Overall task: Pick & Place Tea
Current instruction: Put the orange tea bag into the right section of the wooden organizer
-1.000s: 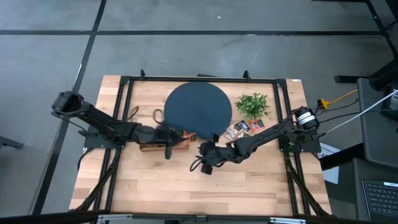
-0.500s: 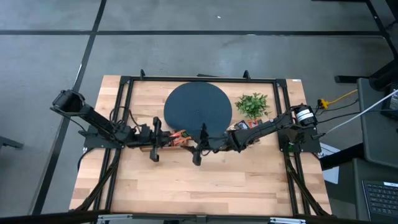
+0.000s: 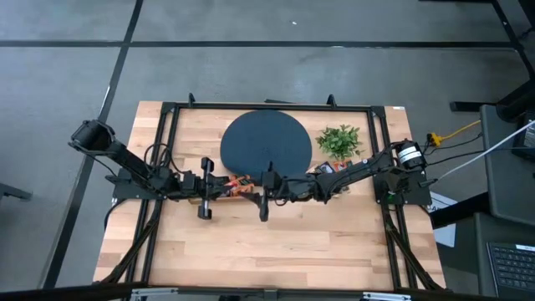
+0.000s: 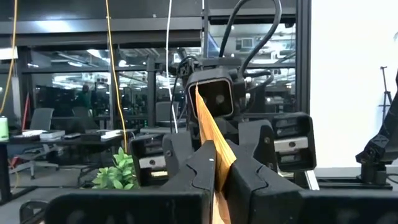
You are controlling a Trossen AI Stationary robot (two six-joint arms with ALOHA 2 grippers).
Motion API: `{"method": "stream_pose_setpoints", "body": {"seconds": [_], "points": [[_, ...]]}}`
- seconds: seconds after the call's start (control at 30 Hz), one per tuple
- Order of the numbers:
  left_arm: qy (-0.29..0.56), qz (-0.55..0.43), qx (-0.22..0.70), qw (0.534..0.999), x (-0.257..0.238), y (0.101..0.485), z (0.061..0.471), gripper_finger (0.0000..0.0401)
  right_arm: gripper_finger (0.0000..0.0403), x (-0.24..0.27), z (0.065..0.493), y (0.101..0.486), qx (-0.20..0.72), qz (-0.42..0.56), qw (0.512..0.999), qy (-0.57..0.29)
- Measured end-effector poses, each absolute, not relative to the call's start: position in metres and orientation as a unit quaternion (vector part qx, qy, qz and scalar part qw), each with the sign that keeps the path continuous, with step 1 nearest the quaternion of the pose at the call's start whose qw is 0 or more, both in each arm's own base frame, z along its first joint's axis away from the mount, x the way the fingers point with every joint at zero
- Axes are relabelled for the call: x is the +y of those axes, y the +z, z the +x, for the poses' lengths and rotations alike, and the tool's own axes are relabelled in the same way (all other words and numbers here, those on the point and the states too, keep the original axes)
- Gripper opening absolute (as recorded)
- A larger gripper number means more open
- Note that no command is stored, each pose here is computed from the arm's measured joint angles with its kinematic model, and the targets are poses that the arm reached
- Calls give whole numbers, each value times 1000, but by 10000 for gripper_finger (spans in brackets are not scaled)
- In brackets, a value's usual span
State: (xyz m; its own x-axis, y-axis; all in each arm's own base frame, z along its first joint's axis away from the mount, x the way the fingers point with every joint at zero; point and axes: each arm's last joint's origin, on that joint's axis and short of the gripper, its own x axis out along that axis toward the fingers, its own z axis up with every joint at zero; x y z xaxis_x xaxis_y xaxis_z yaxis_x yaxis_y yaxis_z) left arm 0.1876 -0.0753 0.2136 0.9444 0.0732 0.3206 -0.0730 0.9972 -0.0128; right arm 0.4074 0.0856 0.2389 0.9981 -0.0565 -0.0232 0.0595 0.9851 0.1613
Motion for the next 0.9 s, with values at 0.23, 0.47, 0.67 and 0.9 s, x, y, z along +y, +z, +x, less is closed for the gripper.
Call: {"method": "stream_pose_setpoints", "body": {"seconds": [0.23, 0.47, 0.67, 0.9], "points": [[37, 0, -162, 986, -75, 214, 188, 13, 104, 86, 407, 241, -3, 74, 997, -28], [36, -1, -162, 986, -75, 213, 188, 13, 13, 87, 407, 241, 0, 58, 998, -8], [32, -20, -148, 988, -76, 210, 189, 17, 10, 87, 407, 237, 22, 57, 998, -9], [32, -97, -101, 990, -76, 200, 191, 62, 8, 88, 406, 225, 84, 88, 993, 8]]}}
